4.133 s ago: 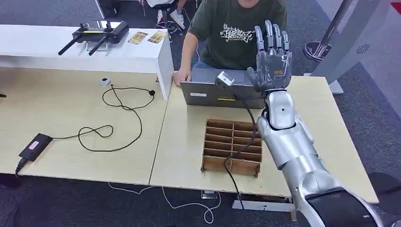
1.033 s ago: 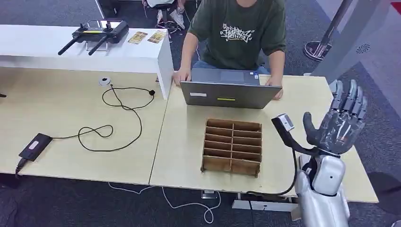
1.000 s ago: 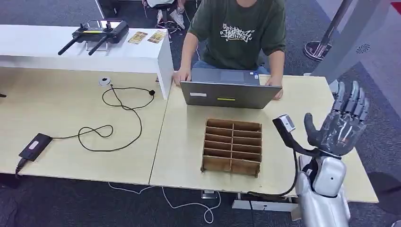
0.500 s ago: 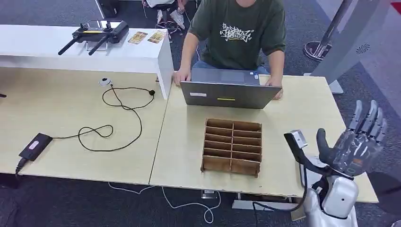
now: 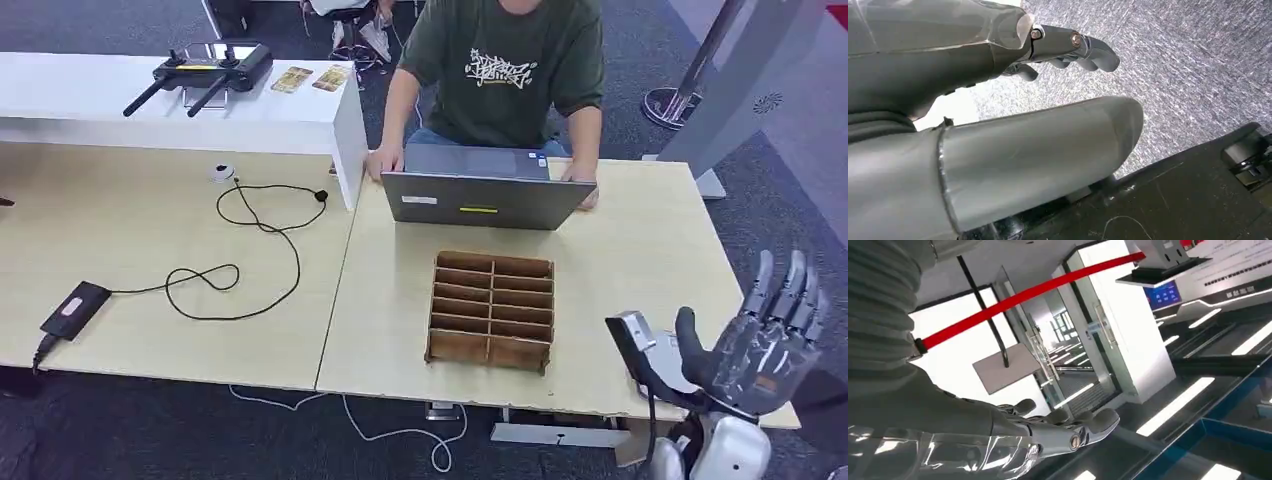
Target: Pass the card to the sensor for recognition and then transmit it.
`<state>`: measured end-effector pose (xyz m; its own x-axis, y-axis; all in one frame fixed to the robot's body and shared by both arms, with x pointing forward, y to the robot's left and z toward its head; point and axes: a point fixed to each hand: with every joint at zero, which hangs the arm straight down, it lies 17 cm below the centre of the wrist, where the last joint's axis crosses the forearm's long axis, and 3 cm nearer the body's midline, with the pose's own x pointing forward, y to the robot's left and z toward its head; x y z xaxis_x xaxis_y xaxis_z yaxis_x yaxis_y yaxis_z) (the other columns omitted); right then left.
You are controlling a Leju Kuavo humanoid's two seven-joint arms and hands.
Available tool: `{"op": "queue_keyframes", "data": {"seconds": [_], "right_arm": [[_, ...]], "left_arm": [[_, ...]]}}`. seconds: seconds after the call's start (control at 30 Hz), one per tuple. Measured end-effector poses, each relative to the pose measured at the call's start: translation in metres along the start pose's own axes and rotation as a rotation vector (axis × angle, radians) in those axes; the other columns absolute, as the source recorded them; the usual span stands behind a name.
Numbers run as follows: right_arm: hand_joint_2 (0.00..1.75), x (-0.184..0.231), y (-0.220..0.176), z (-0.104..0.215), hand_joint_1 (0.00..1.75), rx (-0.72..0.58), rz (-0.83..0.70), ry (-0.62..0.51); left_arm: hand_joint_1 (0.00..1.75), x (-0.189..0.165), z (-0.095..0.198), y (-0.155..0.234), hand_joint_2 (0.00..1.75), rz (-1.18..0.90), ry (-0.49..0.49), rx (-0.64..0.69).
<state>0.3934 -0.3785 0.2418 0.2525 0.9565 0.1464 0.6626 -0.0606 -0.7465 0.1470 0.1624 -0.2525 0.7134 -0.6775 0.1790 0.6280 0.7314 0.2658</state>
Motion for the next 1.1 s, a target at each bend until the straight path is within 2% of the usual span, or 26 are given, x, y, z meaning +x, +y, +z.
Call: {"op": "queue_keyframes", "data": {"seconds": [0.27,0.73,1.1], "right_arm": [[1.75,-0.009,-0.004,0.022,0.00,0.049,0.017,0.012],[1.75,-0.007,-0.015,0.043,0.00,0.091,0.005,0.020],[1.75,-0.005,-0.011,0.061,0.00,0.161,-0.019,0.089]], "left_arm": [[0.00,0.002,0.000,0.000,0.00,-0.003,-0.011,0.002],[0.00,0.003,0.000,0.002,0.00,0.002,-0.018,0.009],[0.00,0.002,0.000,0.001,0.00,-0.006,-0.011,0.004]]}}
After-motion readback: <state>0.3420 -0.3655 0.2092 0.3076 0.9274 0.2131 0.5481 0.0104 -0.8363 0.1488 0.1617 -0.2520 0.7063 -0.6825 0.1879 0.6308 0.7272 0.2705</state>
